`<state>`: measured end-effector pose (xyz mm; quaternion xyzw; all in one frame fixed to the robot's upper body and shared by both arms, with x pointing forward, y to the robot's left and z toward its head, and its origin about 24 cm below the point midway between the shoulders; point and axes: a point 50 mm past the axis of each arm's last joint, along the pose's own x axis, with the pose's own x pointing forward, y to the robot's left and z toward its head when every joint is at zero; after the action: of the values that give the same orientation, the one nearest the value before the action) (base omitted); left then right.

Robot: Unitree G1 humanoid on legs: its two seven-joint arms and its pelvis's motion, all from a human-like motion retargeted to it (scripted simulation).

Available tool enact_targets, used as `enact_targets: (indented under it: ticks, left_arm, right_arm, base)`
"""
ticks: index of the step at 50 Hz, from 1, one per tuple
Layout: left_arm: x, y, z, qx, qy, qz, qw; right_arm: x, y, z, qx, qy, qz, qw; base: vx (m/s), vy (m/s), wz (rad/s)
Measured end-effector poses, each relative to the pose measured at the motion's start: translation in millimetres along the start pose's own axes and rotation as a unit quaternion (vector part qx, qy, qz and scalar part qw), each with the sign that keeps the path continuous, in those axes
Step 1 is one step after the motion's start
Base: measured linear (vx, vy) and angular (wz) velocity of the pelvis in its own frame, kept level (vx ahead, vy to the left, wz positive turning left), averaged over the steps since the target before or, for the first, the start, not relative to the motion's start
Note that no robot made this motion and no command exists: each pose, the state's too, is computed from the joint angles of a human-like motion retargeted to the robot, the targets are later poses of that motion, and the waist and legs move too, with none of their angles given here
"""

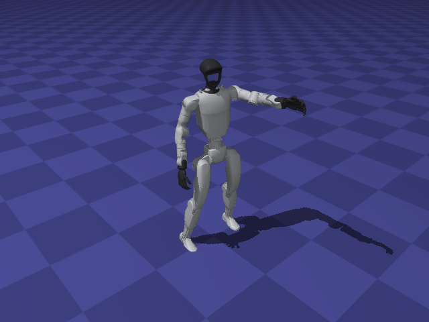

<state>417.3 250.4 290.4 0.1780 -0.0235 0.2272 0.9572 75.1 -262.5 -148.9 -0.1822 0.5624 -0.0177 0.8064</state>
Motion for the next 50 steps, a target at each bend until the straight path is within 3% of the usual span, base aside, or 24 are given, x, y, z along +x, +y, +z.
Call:
enact_targets:
  ticks: [17, 37, 50]
  left_arm:
    - [-2, -10, 6, -0.030, 0.000, -0.030, 0.999]
    - [-6, -27, 10, -0.030, -0.014, -0.062, 0.997]
    - [-52, -50, 16, -0.087, -0.147, -0.225, 0.959]
  right_arm:
    - [-5, 5, -30, 0.006, 0.052, 0.011, 0.999]
    - [-2, 0, -12, -0.004, 0.021, 0.006, 1.000]
    - [-4, 4, -16, 0.016, 0.034, -0.016, 0.999]
  base:
    - [0.00, 0.00, 0.00]
    - [0.00, 0.00, 0.00]
    - [0.00, 0.00, 0.00]
